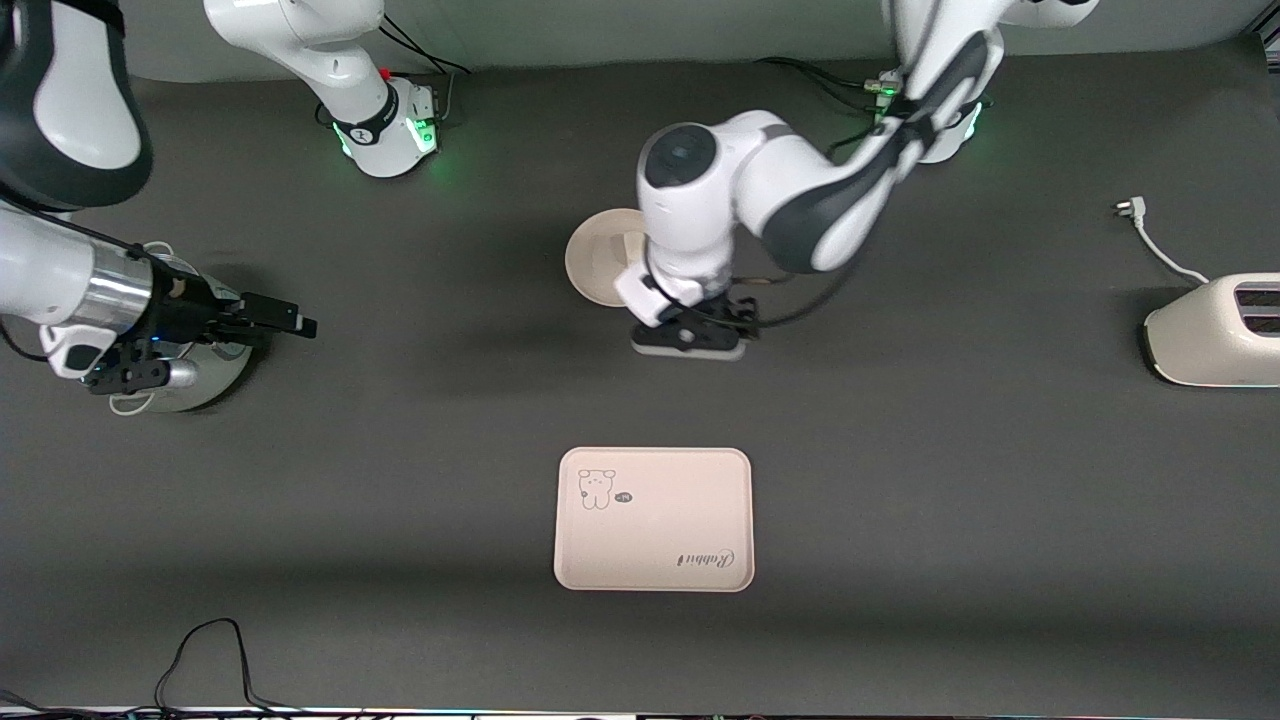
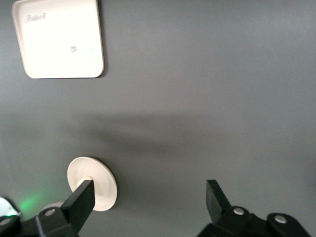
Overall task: Place bun in plate and plate on tray
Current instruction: 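Withdraw the left gripper while the right gripper reaches toward the plate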
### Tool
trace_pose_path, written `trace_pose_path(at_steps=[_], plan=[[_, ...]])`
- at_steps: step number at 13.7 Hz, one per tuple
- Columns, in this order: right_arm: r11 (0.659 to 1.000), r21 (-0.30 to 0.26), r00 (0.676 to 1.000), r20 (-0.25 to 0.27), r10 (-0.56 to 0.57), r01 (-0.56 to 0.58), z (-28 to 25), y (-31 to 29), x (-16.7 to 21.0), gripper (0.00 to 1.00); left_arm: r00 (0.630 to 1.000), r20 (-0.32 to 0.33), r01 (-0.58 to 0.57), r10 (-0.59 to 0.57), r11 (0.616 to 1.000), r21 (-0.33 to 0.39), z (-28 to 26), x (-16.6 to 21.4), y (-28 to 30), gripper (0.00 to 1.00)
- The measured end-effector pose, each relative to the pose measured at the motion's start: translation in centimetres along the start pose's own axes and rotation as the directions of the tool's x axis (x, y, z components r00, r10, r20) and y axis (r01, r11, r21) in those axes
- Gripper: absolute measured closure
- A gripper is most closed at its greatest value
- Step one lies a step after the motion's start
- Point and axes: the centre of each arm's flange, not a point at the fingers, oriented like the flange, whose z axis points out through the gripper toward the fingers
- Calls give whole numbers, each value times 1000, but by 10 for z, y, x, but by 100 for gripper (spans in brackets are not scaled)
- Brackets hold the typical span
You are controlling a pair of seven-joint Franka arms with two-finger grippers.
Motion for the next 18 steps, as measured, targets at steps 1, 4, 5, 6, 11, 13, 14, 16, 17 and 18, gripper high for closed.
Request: trace_pose_path(at_steps=[1,4,5,6,11,13,14,16,17,18], plan=[[1000,21,1000,-21,11,-11,19,0,-15,0,1000,9,-5,5,1000,-14,-12,17,-31,0],[996,85,999,-47,5,-1,85,-26,-73,0,1000,-12,-1,1,1000,-23,-42,56,-135,0],[996,94,999,-51,-2,7,105,-35,-90,0,1000,-14,7,-7,1000,-13,-48,63,-169,0],[995,100,999,-51,-11,17,125,-45,-104,0,1000,-19,21,-21,1000,-4,-54,69,-204,0],[993,86,996,-41,-83,86,193,-97,-129,0,999,2,42,-42,997,63,-90,63,-299,0],[994,77,995,-64,-73,77,236,-116,-135,0,999,18,31,-31,999,32,-104,56,-337,0],[995,74,995,-75,-64,70,258,-121,-139,0,999,27,45,-44,999,-12,-110,52,-357,0],[996,61,994,-87,-61,67,301,-119,-145,0,994,55,101,-96,992,-81,-116,43,-400,0],[996,67,995,-85,-48,53,317,-114,-148,0,991,62,125,-120,988,-90,-119,39,-414,0],[996,73,995,-93,-34,41,328,-110,-151,0,989,67,139,-134,986,-90,-121,35,-422,0]])
